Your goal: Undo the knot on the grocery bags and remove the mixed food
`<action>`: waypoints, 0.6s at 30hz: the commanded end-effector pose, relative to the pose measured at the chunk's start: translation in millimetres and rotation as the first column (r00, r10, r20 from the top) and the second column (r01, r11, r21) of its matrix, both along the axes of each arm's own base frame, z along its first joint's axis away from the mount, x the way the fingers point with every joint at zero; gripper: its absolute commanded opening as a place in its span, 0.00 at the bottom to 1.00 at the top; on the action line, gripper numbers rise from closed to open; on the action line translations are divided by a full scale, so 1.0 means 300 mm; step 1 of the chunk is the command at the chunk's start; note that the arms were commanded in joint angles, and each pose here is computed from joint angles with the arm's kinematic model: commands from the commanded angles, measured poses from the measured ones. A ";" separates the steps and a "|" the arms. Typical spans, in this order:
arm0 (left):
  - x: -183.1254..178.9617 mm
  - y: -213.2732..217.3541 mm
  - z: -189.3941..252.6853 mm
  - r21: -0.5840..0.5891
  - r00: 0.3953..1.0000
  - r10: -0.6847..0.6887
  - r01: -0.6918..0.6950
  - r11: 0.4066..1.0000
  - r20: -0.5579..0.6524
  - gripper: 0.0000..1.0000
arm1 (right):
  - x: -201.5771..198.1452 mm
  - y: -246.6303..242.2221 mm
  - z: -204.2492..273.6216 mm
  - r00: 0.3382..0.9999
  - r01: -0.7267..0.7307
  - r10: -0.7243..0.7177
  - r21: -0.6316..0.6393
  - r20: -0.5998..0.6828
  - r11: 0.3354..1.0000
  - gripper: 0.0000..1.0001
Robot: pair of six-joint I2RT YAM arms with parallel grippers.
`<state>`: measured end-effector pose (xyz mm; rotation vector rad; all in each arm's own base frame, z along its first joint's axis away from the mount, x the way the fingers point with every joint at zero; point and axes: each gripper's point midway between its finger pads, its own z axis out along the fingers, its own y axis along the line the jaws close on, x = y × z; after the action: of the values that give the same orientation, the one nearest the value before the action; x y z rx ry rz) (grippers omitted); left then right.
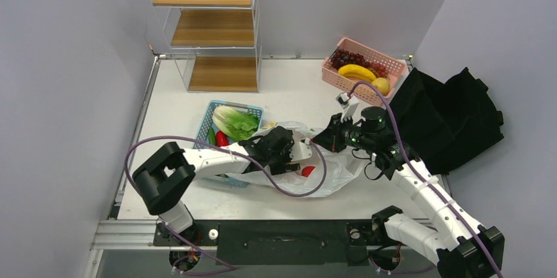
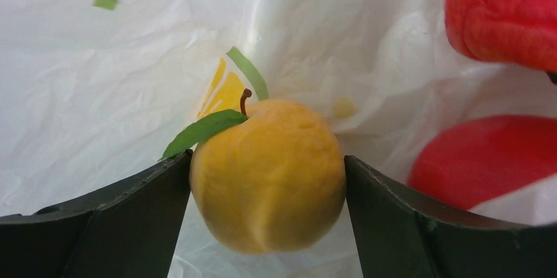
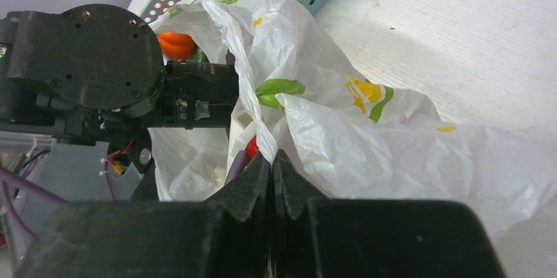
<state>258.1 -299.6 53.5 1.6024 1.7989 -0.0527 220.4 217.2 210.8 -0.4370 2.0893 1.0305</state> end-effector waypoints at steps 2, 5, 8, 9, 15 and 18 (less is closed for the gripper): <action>0.055 -0.028 -0.034 0.012 0.998 0.058 -0.058 0.998 0.006 0.82 | 0.003 0.008 0.042 0.998 -0.020 0.018 0.028 0.053 0.999 0.00; 0.068 -0.038 0.008 -0.063 0.997 0.079 -0.078 0.995 0.007 0.73 | 0.005 0.001 0.034 0.998 -0.020 0.019 0.010 0.062 1.000 0.00; 0.067 -0.076 0.164 -0.249 0.999 0.041 -0.031 0.968 0.036 0.54 | 0.013 -0.008 0.023 0.999 -0.011 0.011 -0.002 0.051 1.000 0.00; 0.048 -0.071 0.172 -0.278 0.999 0.024 -0.016 0.961 0.027 0.53 | 0.017 -0.009 0.020 0.999 -0.006 0.006 -0.004 0.049 1.000 0.00; -0.050 -0.096 0.495 -0.565 0.983 -0.094 0.166 0.808 0.155 0.55 | 0.053 -0.023 0.019 0.998 0.044 -0.043 -0.018 0.054 0.999 0.00; -0.083 -0.107 0.579 -0.606 0.974 -0.123 0.215 0.766 0.191 0.58 | 0.072 -0.035 0.017 0.996 0.078 -0.077 -0.019 0.044 0.997 0.00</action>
<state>249.3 -309.6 168.4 1.2954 1.5238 -0.3968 226.1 208.7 201.1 -0.4192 2.1159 0.9771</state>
